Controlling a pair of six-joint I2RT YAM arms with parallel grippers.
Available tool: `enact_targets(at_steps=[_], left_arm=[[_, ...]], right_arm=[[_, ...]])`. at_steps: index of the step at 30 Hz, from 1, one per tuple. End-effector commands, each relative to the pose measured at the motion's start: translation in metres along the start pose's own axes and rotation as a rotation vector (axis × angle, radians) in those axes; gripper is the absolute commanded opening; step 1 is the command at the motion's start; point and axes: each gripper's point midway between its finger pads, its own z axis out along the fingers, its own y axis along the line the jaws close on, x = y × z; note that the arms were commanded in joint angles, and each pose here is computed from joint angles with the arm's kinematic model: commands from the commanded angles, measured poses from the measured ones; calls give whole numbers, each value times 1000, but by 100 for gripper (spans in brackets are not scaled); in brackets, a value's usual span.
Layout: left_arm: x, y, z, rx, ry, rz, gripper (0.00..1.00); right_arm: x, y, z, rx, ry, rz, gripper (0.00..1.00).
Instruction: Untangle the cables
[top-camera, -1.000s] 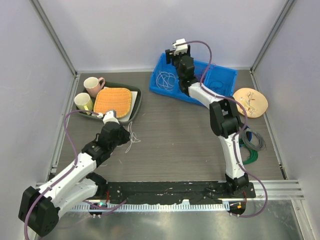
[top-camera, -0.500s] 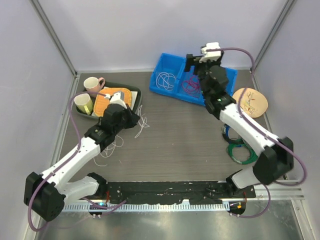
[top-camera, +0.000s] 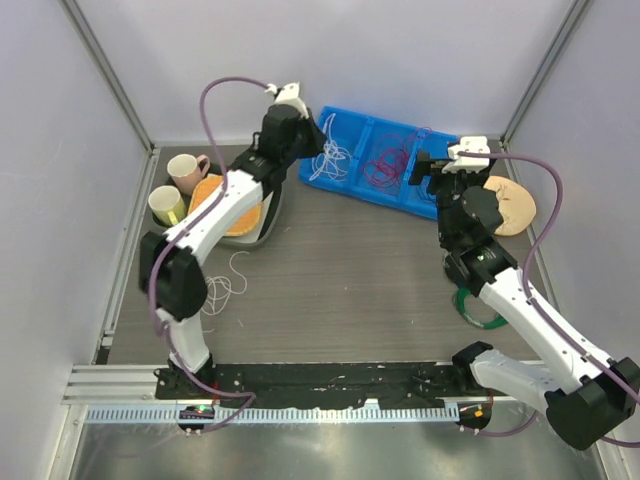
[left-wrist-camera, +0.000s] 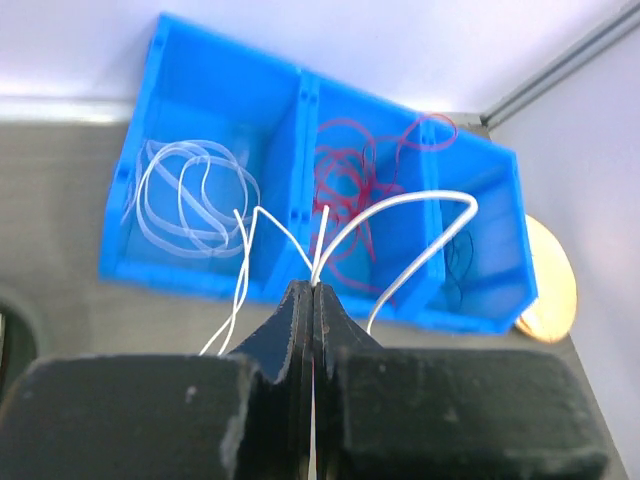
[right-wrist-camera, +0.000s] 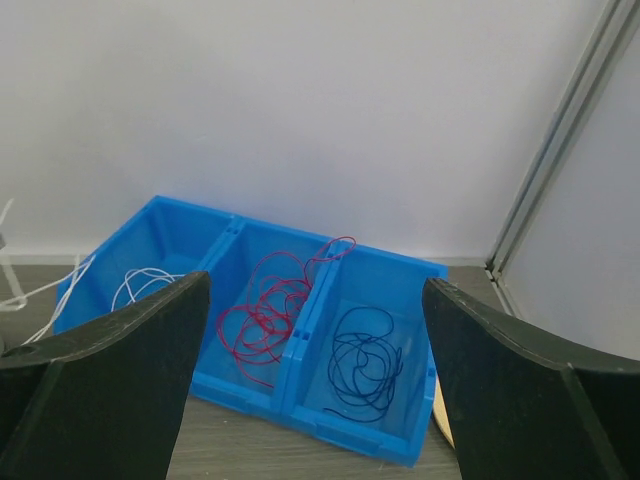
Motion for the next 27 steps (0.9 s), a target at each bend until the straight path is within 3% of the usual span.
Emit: enact_targets(at_steps=[1,2,3,4,5,7,8,9,10,11,14,18,20,21,23,24,27], left_arm=[[-40,-11,43,-29,-91,76,0],[-13,10,77,-98,-38,93,0],[-44,2,78,-119,-93,97,0],[-40,11,93,-161,-95,116,0],[-11,26,121,-187,-43,142,0],[-27,16,129,-170,-65,162,6],[-10,25,143,-187,-41,175,35],[-17,25,142,-197,-61,173,51],[-16,30,143,-215,-66,169,60],[-16,31,143,-219,-68,168,76],[-20,32,130,-223,-75,166,99],[-28,21,97,-206,-23,161,100],[-41,10,71,-187,-7,150,100],[-20,17,60,-215,72,142,100],[-30,10,19,-223,88,129,100],[9,31,8,-293,183,129,100],[39,59,-54,-392,182,76,100]], right_arm=[[-28,-21,-12,63,-99,18,92],[-31,-24,-15,73,-113,24,92],[-31,-26,-15,81,-115,24,92],[-30,-28,-16,88,-113,23,92],[-30,-28,-17,91,-111,27,92],[-32,-30,-18,95,-115,23,92],[-32,-31,-19,99,-116,24,92],[-33,-32,-20,101,-119,28,92],[-32,-32,-20,100,-116,27,92],[-33,-31,-21,95,-116,38,92],[-35,-27,-23,59,-116,48,92],[-37,-26,-26,43,-119,66,92],[-40,-27,-30,35,-119,74,92],[-41,-25,-31,20,-121,86,92],[-44,-24,-36,1,-123,96,93],[-45,-22,-37,-16,-123,101,94],[-47,-12,-43,-84,-128,119,95]])
